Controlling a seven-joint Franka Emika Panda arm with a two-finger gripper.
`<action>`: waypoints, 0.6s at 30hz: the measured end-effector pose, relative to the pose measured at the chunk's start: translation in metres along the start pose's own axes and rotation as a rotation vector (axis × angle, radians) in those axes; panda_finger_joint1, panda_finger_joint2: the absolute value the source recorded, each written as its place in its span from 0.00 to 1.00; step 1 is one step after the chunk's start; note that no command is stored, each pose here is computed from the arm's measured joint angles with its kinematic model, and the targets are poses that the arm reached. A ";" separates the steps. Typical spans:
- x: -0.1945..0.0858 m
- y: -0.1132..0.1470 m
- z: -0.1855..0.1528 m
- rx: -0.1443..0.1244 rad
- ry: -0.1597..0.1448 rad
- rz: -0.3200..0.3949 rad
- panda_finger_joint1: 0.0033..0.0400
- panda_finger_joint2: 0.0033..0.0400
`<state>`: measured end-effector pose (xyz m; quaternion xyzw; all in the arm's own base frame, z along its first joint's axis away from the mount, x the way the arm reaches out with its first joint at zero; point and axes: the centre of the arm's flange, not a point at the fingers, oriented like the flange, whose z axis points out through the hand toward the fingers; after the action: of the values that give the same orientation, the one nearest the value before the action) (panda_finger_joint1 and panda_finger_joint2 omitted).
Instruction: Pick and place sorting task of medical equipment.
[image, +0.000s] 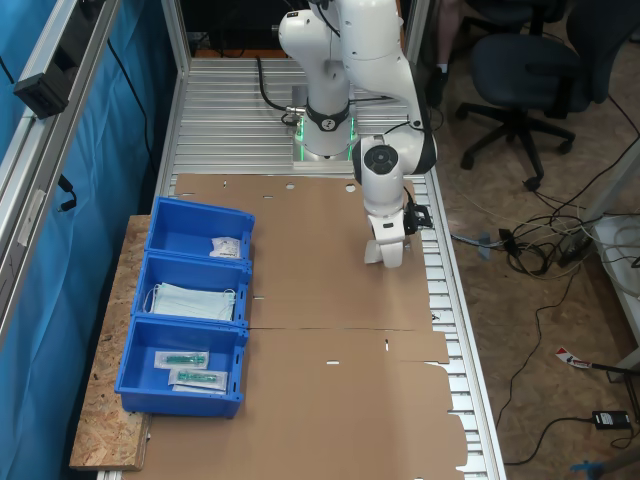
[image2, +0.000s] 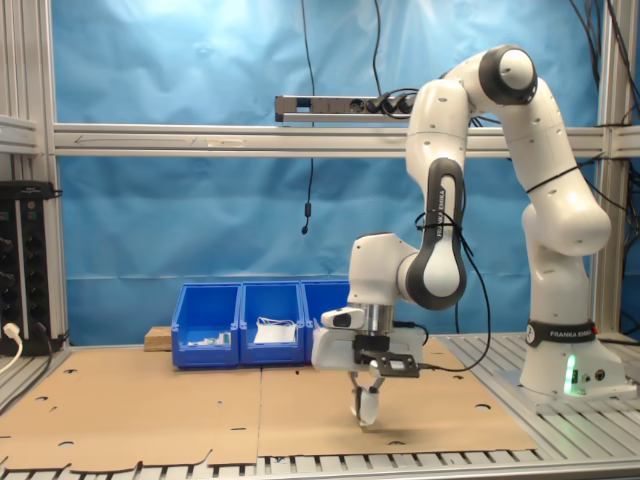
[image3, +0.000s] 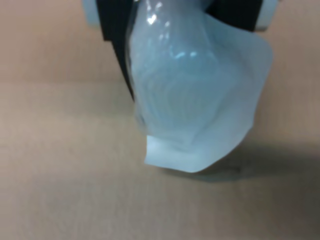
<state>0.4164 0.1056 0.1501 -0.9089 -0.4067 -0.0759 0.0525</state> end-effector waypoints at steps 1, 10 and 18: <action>0.000 0.003 -0.003 -0.007 0.003 0.002 0.10 0.10; -0.002 0.020 -0.035 -0.079 0.034 0.013 0.10 0.10; 0.001 0.032 -0.065 -0.143 0.068 0.008 0.10 0.10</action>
<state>0.4348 0.0751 0.2135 -0.9089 -0.3944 -0.1355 0.0018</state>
